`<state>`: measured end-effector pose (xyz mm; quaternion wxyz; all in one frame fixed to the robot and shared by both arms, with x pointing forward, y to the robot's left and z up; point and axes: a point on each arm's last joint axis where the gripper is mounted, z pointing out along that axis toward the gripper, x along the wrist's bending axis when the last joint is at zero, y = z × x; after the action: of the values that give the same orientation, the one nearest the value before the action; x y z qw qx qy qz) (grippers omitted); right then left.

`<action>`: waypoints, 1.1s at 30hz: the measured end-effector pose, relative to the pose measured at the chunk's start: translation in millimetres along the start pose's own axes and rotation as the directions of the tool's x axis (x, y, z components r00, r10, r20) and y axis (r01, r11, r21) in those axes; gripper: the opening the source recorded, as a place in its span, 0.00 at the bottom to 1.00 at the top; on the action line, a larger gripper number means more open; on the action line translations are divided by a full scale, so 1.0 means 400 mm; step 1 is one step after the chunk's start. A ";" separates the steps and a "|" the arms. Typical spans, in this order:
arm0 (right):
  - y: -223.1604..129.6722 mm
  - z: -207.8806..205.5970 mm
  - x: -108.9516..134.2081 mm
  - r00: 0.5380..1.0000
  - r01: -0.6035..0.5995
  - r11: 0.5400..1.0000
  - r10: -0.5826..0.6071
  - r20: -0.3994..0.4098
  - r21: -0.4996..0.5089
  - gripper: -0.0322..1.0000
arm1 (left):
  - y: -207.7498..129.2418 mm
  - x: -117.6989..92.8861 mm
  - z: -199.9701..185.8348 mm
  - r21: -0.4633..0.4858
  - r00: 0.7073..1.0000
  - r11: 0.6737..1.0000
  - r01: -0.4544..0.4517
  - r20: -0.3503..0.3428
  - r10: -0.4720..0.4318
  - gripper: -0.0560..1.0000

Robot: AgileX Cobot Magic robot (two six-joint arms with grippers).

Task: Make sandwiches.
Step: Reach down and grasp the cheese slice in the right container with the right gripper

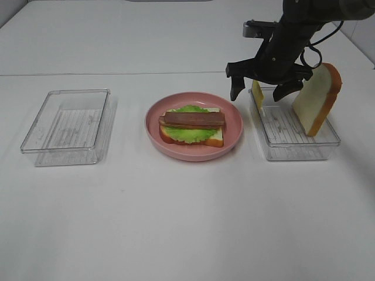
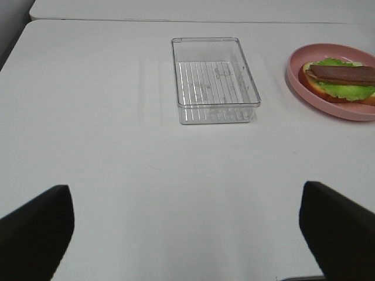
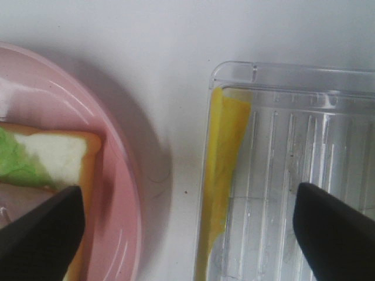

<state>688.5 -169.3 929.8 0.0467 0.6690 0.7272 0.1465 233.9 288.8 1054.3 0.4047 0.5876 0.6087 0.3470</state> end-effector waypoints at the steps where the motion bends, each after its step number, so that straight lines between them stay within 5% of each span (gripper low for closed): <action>1: 0.000 0.000 0.000 1.000 0.000 1.000 0.000 0.000 0.000 0.87 | 0.000 0.000 0.000 0.000 1.000 1.000 0.000 0.000 0.000 0.97; 9: 0.000 0.000 0.000 1.000 0.000 1.000 0.000 0.000 0.000 0.76 | 0.000 0.000 0.000 0.000 1.000 1.000 0.000 0.000 0.000 0.97; 14: 0.001 0.000 0.000 1.000 0.000 1.000 0.000 -0.001 -0.005 0.53 | 0.000 0.000 0.000 0.000 1.000 1.000 0.000 0.000 0.000 0.97; 17: 0.001 0.000 0.000 1.000 0.001 1.000 -0.001 0.000 -0.006 0.48 | 0.000 0.000 0.000 0.000 1.000 1.000 0.000 0.000 0.000 0.97; 19: 0.001 0.000 -0.001 1.000 0.003 1.000 -0.003 0.003 -0.006 0.33 | 0.000 0.000 0.000 0.000 1.000 1.000 0.000 0.000 0.000 0.97; 28: 0.002 0.000 -0.004 1.000 0.017 1.000 -0.016 0.016 -0.008 0.04 | 0.000 0.000 0.000 0.000 1.000 1.000 0.000 0.000 0.000 0.97; 33: 0.002 0.000 -0.006 0.999 0.026 1.000 -0.026 0.026 -0.009 0.03 | 0.000 0.000 0.000 0.000 1.000 1.000 0.000 0.000 0.000 0.97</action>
<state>689.6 -171.5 929.8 0.0610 0.6611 0.7345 0.1408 233.9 288.8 1054.3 0.4047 0.5876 0.6087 0.3470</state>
